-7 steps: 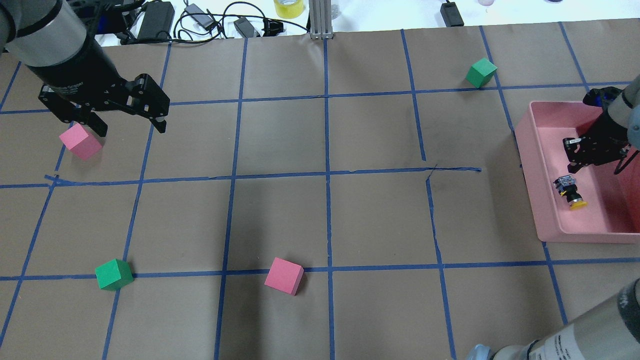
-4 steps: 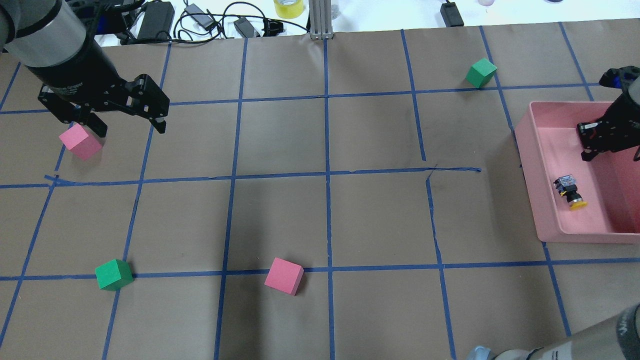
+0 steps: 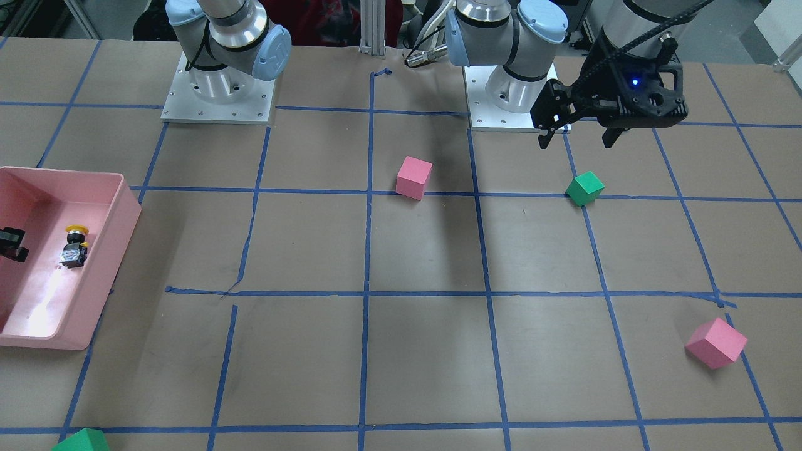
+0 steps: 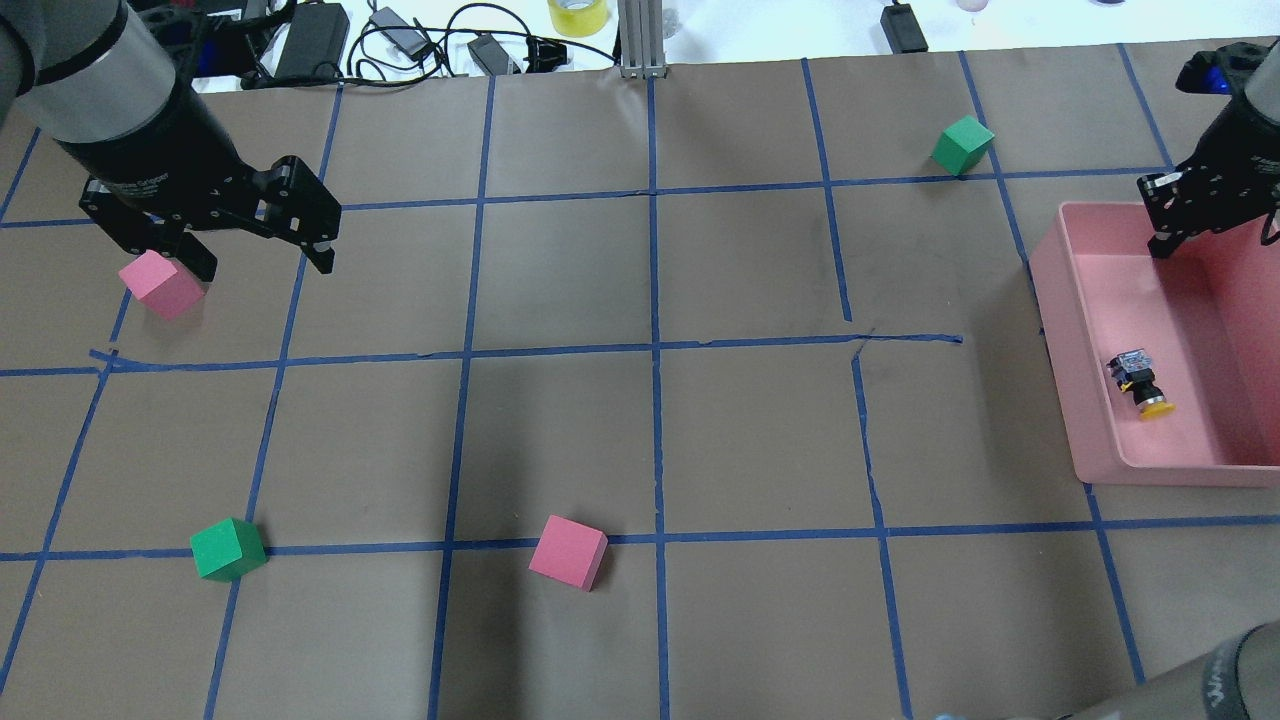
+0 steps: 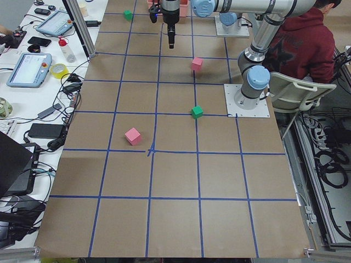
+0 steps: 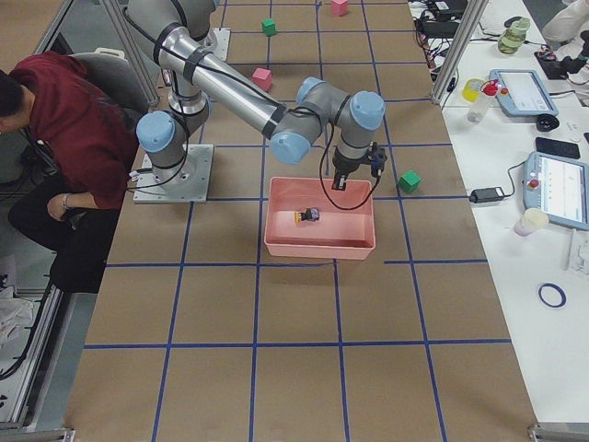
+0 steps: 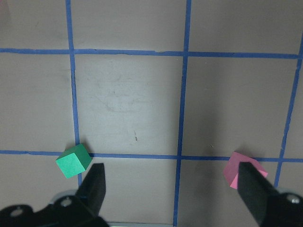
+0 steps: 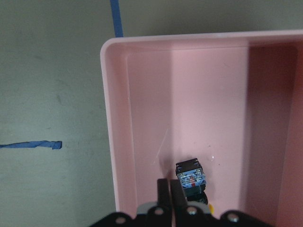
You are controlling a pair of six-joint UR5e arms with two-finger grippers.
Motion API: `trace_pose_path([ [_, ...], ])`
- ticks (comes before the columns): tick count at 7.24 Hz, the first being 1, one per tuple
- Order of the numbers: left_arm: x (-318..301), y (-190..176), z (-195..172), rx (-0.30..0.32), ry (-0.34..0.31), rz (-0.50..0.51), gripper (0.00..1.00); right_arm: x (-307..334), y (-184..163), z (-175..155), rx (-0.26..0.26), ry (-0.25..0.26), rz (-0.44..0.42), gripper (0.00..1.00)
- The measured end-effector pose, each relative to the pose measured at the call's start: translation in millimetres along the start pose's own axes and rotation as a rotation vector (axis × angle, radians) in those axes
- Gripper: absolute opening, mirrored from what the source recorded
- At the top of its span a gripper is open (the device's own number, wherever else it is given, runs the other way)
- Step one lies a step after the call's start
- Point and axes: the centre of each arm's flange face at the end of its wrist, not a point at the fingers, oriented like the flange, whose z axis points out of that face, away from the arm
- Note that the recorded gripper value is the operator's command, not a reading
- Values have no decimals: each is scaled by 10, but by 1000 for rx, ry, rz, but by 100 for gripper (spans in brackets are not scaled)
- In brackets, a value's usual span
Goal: Align button upright
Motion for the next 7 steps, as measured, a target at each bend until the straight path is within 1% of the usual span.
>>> trace_pose_path([
  [1,0,2,4,-1,0,0,100,19,6,106,-4,22,-7,100],
  [2,0,4,6,-1,0,0,100,67,58,285,-26,47,-2,100],
  [3,1,5,9,-2,0,0,100,110,111,454,-31,64,4,100],
  [4,1,5,9,-3,0,0,100,129,145,533,-21,74,5,100],
  [7,1,10,3,-2,0,0,100,161,153,505,2,74,-48,100],
])
